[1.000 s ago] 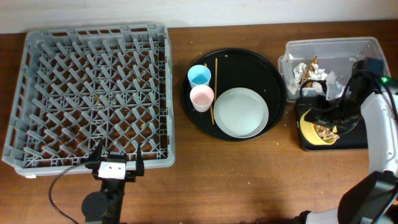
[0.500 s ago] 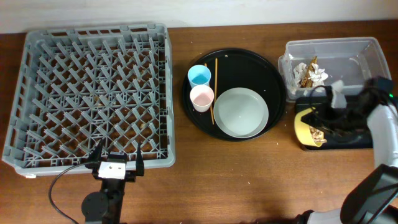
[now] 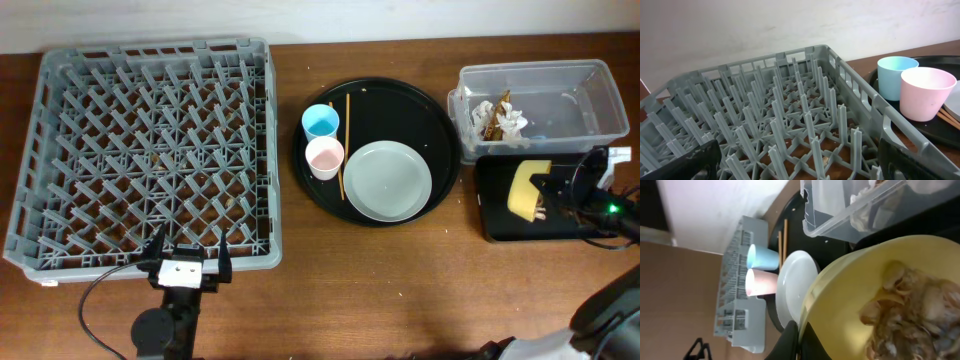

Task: Sort waste into correct bins and load items into the dishwasher rack
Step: 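Carry the yellow bowl right and tip shells onto the black tray, then return the yellow bowl to the round tray with the right gripper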

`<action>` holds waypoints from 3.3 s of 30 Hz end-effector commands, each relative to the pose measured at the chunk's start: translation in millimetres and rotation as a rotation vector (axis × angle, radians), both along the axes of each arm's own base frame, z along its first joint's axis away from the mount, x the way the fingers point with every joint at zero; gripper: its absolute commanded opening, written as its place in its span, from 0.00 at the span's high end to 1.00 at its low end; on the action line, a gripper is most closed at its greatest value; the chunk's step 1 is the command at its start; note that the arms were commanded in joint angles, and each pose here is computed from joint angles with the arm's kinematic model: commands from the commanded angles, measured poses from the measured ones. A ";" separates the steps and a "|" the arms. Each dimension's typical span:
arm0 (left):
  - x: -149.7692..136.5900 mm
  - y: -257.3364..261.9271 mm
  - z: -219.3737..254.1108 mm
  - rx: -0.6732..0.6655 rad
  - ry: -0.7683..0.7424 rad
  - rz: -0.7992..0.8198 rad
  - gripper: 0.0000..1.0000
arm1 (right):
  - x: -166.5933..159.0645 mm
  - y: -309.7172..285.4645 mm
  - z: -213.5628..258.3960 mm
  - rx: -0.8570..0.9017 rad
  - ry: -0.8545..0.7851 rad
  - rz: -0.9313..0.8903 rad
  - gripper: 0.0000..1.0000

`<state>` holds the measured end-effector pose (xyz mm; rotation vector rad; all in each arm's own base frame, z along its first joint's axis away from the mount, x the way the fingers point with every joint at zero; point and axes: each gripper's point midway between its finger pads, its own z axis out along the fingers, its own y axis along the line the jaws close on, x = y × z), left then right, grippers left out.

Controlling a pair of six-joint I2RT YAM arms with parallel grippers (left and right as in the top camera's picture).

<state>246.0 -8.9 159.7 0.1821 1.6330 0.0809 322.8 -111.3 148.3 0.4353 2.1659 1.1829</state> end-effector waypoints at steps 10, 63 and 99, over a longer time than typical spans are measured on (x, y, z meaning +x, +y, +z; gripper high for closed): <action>-0.2 -1.5 -1.7 0.015 0.000 -0.010 0.01 | 12.0 0.3 7.4 0.298 -0.157 -0.027 0.96; -0.2 -1.5 -1.7 0.015 0.000 -0.010 0.01 | -17.2 -52.5 28.0 0.513 -0.041 -0.275 0.96; -0.2 -1.5 -1.8 0.015 0.001 -0.010 0.01 | 188.7 233.5 18.6 -1.264 -0.083 0.209 0.96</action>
